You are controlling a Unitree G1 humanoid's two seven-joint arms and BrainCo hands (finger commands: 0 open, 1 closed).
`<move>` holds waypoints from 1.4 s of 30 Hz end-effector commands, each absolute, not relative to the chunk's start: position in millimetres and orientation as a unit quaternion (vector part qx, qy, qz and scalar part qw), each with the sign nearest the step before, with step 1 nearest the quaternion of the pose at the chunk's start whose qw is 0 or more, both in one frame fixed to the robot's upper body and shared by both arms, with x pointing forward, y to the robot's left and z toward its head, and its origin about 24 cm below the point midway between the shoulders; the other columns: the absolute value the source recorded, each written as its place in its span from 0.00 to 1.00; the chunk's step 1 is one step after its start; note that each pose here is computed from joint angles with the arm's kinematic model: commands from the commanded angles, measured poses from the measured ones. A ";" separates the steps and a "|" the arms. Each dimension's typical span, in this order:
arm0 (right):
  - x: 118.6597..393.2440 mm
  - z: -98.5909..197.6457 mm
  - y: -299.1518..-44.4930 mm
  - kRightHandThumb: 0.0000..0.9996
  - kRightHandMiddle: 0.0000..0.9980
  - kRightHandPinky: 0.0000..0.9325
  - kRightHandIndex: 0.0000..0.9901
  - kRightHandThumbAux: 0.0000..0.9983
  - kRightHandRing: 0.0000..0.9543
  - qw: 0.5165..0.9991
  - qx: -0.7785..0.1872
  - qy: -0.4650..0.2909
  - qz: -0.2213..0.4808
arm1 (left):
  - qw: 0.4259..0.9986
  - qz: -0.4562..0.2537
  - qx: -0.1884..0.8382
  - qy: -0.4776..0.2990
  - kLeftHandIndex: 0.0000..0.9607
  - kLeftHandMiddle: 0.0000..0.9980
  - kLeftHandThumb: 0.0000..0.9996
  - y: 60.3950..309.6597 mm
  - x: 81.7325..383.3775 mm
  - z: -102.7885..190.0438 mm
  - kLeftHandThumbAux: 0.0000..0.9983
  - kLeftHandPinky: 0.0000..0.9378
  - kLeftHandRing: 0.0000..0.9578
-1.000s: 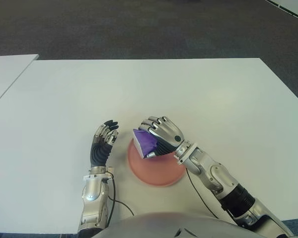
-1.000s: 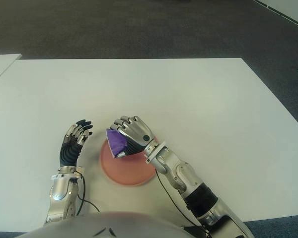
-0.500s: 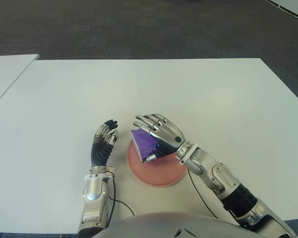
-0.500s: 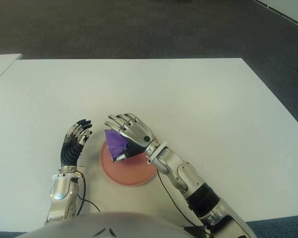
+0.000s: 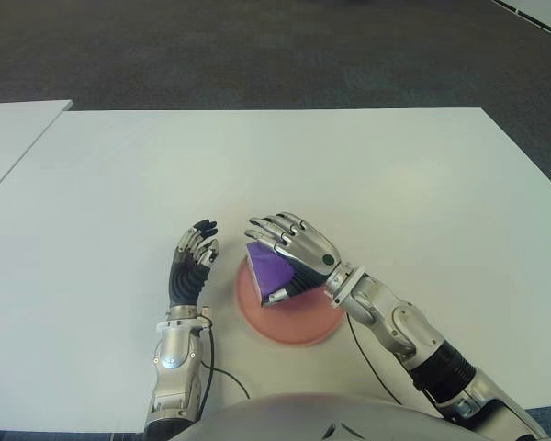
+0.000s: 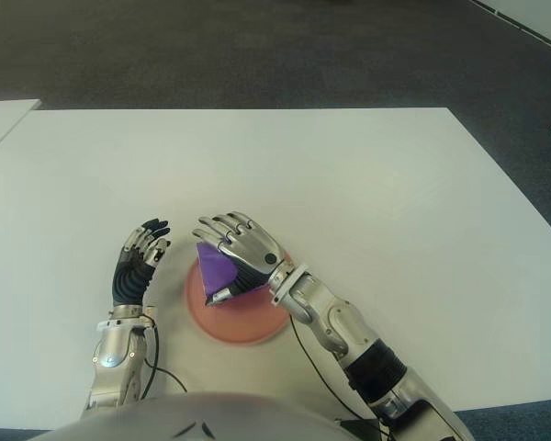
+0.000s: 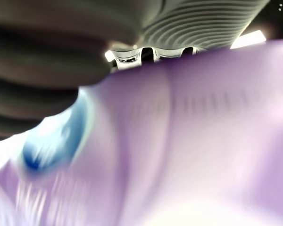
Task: Put the tissue paper into the plate.
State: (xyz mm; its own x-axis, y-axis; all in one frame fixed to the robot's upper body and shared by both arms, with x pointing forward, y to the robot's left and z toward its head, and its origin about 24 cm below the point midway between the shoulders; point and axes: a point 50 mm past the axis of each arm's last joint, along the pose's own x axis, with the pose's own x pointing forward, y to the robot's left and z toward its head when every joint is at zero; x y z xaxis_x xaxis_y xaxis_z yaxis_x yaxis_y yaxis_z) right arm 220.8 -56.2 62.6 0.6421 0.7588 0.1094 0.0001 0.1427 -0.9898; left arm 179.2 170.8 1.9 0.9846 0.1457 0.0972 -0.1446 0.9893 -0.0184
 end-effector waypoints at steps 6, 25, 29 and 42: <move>219.4 63.0 -60.8 0.03 0.00 0.00 0.00 0.32 0.00 0.683 -0.597 -0.299 0.298 | 0.997 0.069 -0.007 -0.041 0.22 0.24 0.21 170.4 180.6 -3.4 0.61 0.30 0.26; 226.6 101.4 -77.2 0.07 0.00 0.00 0.00 0.29 0.00 0.669 -0.610 -0.299 0.302 | 0.997 0.054 -0.023 -0.047 0.25 0.26 0.23 170.8 186.2 -4.8 0.62 0.35 0.29; 228.9 110.0 -82.6 0.08 0.00 0.00 0.00 0.30 0.00 0.674 -0.613 -0.299 0.285 | 0.997 0.063 -0.026 -0.037 0.25 0.27 0.24 170.5 186.4 -6.2 0.61 0.35 0.30; 272.7 97.7 -109.4 0.13 0.00 0.05 0.00 0.30 0.00 0.834 -0.479 -0.191 0.197 | 0.996 0.081 -0.023 -0.023 0.24 0.27 0.24 168.1 187.1 -9.2 0.58 0.33 0.29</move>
State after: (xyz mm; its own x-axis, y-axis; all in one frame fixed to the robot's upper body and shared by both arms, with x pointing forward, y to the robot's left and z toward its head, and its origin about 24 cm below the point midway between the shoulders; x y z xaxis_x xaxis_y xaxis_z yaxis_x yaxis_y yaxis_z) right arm 267.3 -107.6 106.2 0.8027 0.5859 0.1110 -0.1051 0.3222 -0.9408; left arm 187.7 169.1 -4.4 0.9856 0.1513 0.0751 -0.1475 0.9876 -0.0537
